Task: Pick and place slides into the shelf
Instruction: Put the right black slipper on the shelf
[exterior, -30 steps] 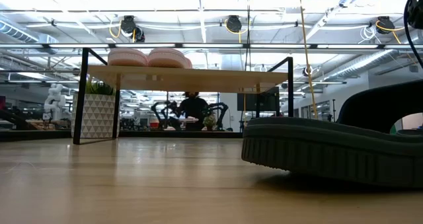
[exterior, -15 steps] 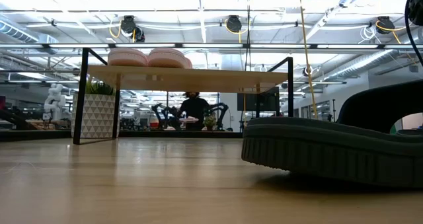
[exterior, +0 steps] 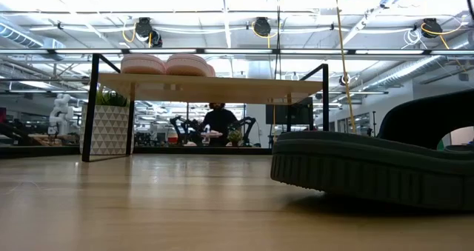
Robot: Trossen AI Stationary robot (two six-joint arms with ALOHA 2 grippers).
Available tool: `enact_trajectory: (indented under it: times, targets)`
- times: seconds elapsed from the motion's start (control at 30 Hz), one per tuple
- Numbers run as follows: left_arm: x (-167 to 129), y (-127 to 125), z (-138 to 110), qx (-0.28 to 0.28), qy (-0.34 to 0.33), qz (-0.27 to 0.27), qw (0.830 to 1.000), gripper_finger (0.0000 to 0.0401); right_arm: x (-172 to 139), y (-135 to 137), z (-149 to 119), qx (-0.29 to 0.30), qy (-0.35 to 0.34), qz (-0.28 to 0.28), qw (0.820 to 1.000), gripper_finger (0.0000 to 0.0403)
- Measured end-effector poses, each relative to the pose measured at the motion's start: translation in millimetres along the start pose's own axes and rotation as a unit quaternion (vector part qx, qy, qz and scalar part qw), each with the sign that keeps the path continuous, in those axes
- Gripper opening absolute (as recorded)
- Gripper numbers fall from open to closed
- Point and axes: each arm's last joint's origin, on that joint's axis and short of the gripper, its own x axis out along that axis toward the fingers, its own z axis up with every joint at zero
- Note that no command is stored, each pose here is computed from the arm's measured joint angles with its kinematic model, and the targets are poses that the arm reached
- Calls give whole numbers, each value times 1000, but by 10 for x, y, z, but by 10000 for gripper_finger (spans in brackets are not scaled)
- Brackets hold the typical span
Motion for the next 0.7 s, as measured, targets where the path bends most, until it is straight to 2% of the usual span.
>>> enact_trajectory:
  times: [0.2,0.4,0.53,0.7]
  targets:
    - [0,0,0,-2,0,0,1000,191,32,498,79,-3,76,-104,992,93]
    - [-1,-2,-1,-3,0,-1,1000,191,347,831,-61,-8,142,-200,969,93]
    - [-1,-2,-1,-1,0,-1,1000,191,627,877,-231,-27,165,-263,950,93]
    - [-1,-2,-1,-2,1,-1,1000,191,790,753,-369,-55,175,-382,906,93]
